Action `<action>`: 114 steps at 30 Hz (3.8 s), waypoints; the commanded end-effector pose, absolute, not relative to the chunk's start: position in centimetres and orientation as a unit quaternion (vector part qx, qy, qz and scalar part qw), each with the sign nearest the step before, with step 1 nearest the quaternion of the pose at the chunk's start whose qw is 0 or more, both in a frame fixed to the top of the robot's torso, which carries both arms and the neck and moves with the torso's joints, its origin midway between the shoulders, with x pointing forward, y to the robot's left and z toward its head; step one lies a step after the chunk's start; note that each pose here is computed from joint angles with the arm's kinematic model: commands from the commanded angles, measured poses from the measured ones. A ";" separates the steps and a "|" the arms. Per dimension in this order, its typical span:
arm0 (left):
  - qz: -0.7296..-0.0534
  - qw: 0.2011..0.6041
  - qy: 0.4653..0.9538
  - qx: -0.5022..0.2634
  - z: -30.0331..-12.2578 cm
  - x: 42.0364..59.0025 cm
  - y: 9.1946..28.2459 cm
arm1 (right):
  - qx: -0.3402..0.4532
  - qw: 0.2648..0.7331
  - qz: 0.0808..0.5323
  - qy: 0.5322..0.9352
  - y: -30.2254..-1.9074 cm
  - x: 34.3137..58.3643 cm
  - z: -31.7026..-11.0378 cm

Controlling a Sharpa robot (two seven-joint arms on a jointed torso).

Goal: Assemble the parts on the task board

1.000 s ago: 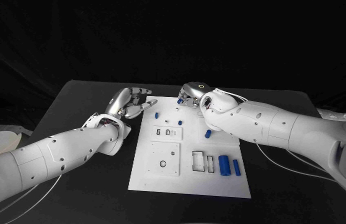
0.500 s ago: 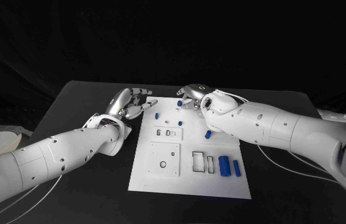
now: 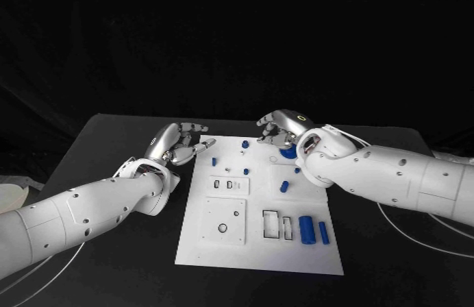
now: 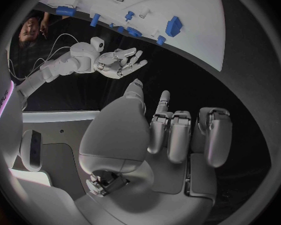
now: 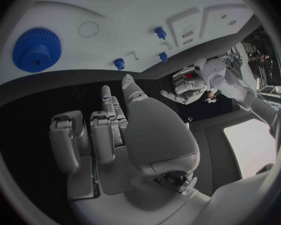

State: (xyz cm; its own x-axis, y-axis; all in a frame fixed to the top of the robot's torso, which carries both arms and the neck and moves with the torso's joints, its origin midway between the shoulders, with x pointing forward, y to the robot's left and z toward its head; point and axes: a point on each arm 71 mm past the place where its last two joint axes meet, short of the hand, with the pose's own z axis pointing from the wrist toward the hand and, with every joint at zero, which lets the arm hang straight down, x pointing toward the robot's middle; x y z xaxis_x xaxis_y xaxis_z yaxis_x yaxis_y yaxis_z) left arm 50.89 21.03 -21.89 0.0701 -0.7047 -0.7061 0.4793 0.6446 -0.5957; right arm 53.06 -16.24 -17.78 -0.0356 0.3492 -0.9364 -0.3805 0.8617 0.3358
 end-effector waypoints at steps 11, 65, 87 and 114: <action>-0.411 0.724 0.546 -0.100 -22.0 51.1 20.8 | 0.158 0.639 0.340 0.671 -22.6 50.6 -16.8; -0.408 0.723 0.549 -0.099 -22.3 51.0 21.1 | -0.032 0.656 0.115 0.745 -23.2 53.1 -20.6; -0.411 0.723 0.547 -0.095 -22.2 50.9 21.0 | -0.032 0.648 0.101 0.754 -22.9 53.4 -21.3; -0.409 0.726 0.545 -0.097 -22.2 51.0 21.0 | -0.039 0.642 0.103 0.759 -22.5 53.2 -21.4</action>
